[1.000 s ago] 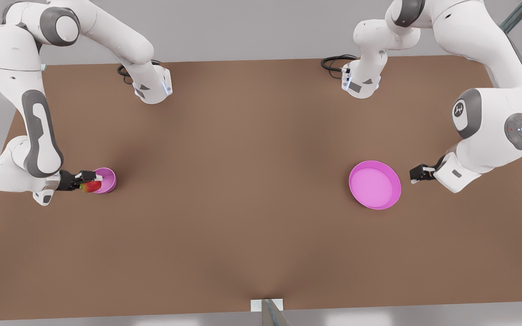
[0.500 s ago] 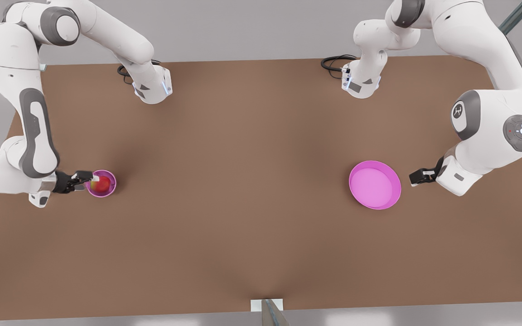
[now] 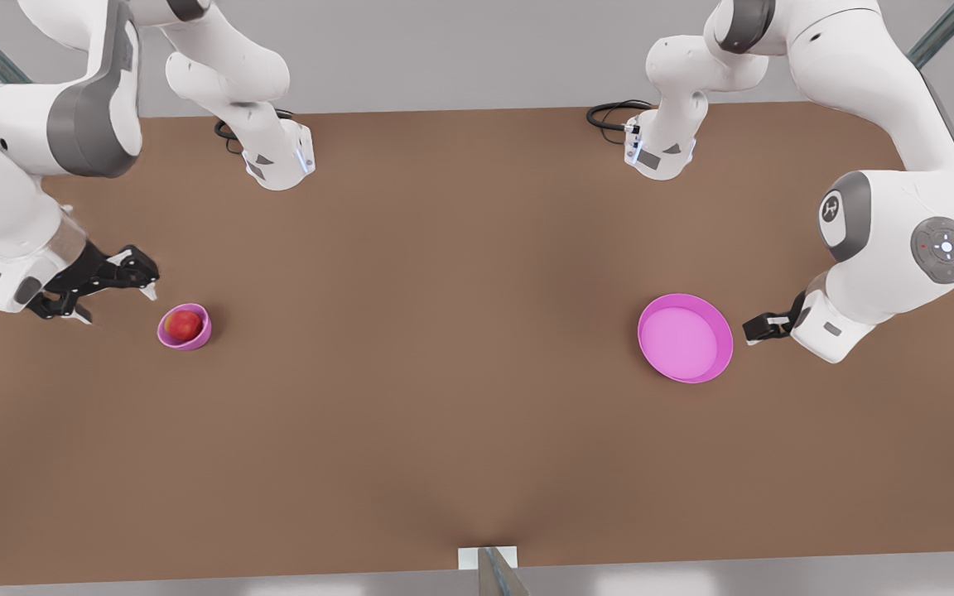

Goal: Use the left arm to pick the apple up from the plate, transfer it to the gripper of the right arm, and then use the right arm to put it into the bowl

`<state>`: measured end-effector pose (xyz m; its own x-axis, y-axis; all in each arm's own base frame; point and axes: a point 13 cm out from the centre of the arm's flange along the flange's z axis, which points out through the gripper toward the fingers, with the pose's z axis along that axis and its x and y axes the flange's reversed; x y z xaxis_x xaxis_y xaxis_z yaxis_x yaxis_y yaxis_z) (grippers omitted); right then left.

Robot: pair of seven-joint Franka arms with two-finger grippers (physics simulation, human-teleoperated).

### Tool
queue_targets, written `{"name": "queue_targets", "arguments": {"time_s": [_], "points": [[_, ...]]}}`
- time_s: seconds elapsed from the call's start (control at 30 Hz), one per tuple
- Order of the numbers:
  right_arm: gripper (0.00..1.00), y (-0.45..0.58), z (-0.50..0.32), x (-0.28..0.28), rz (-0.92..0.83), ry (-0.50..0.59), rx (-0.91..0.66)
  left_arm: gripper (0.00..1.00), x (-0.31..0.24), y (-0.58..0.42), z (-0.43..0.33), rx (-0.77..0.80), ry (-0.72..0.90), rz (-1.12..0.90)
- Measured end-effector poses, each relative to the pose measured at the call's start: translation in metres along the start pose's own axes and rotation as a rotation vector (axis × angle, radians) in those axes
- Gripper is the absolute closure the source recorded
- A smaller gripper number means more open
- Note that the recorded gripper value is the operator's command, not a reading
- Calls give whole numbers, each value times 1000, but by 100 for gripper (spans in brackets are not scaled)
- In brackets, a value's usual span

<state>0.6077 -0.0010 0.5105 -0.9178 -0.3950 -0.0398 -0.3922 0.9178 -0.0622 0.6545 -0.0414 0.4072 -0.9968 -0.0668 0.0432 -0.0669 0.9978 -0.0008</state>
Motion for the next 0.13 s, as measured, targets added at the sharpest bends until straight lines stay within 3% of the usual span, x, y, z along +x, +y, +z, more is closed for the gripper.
{"name": "queue_targets", "arguments": {"time_s": [0.13], "points": [[0, 10, 27, -5, 73, 47, -40, 0, 0, 0, 0, 0, -1, 8]]}}
